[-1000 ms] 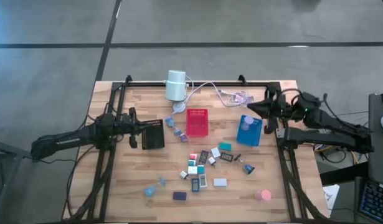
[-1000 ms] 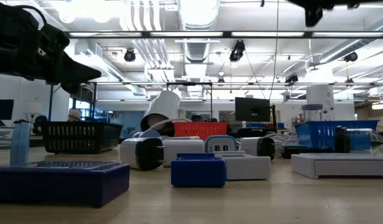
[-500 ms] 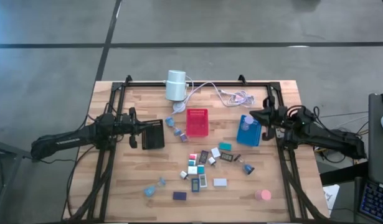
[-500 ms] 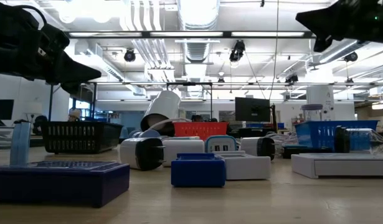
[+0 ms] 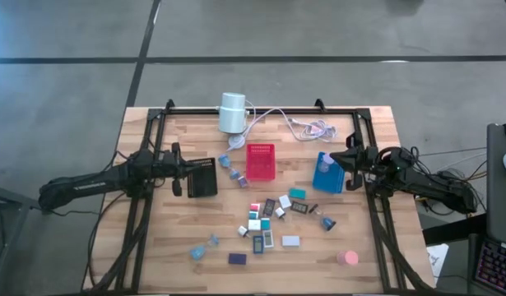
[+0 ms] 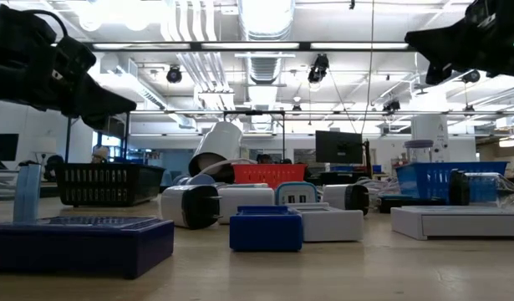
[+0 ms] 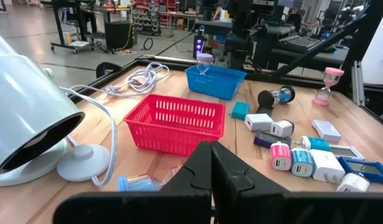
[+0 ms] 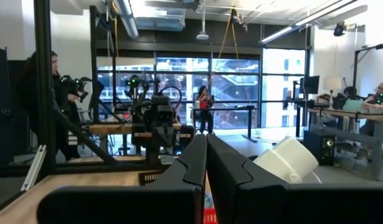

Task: Pick & Place Office items
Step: Put the top blue digital clock into the red basket

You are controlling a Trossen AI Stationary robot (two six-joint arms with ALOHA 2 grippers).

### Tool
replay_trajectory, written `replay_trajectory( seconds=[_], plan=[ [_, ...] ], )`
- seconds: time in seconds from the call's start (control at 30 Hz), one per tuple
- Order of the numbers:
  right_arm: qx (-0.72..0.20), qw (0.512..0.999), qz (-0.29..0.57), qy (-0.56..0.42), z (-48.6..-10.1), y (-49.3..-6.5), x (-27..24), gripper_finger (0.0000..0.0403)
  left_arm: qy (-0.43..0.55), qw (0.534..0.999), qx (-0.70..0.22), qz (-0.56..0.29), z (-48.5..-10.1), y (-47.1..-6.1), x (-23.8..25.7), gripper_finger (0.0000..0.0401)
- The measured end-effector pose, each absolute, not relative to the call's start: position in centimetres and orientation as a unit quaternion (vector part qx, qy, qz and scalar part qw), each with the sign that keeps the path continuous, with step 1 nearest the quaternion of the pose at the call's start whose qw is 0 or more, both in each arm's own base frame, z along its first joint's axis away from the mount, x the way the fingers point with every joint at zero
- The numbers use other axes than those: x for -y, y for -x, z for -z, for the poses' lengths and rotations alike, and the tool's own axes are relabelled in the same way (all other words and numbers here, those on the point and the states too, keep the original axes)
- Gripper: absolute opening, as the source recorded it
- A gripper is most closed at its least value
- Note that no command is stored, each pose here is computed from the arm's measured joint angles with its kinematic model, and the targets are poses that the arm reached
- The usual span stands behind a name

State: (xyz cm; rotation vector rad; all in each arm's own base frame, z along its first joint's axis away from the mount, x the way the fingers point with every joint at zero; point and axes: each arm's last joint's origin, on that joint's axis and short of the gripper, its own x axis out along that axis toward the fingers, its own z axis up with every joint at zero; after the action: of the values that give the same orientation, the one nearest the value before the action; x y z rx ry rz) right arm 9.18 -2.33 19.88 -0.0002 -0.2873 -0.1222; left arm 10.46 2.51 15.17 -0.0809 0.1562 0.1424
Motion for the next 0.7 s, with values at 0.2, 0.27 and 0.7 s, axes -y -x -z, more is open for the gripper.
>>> replay_trajectory(
  seconds=[0.2, 0.27, 0.7],
  plan=[
    [0.128, 0.990, 0.061, -0.003, -19.3, -9.3, 2.4, 0.0008, 0.040, 0.994, -0.078, -0.071, -15.2, -10.5, -2.5, 0.0000],
    [0.115, 0.991, 0.062, -0.001, -18.9, -9.4, 2.4, 0.0008, 0.040, 0.994, -0.078, -0.071, -15.2, -10.5, -2.5, 0.0000],
    [0.107, 0.992, 0.053, 0.026, -18.8, -9.5, 2.4, 0.0008, 0.059, 0.991, -0.074, -0.098, -15.2, -10.5, -2.7, 0.0000]
  ],
)
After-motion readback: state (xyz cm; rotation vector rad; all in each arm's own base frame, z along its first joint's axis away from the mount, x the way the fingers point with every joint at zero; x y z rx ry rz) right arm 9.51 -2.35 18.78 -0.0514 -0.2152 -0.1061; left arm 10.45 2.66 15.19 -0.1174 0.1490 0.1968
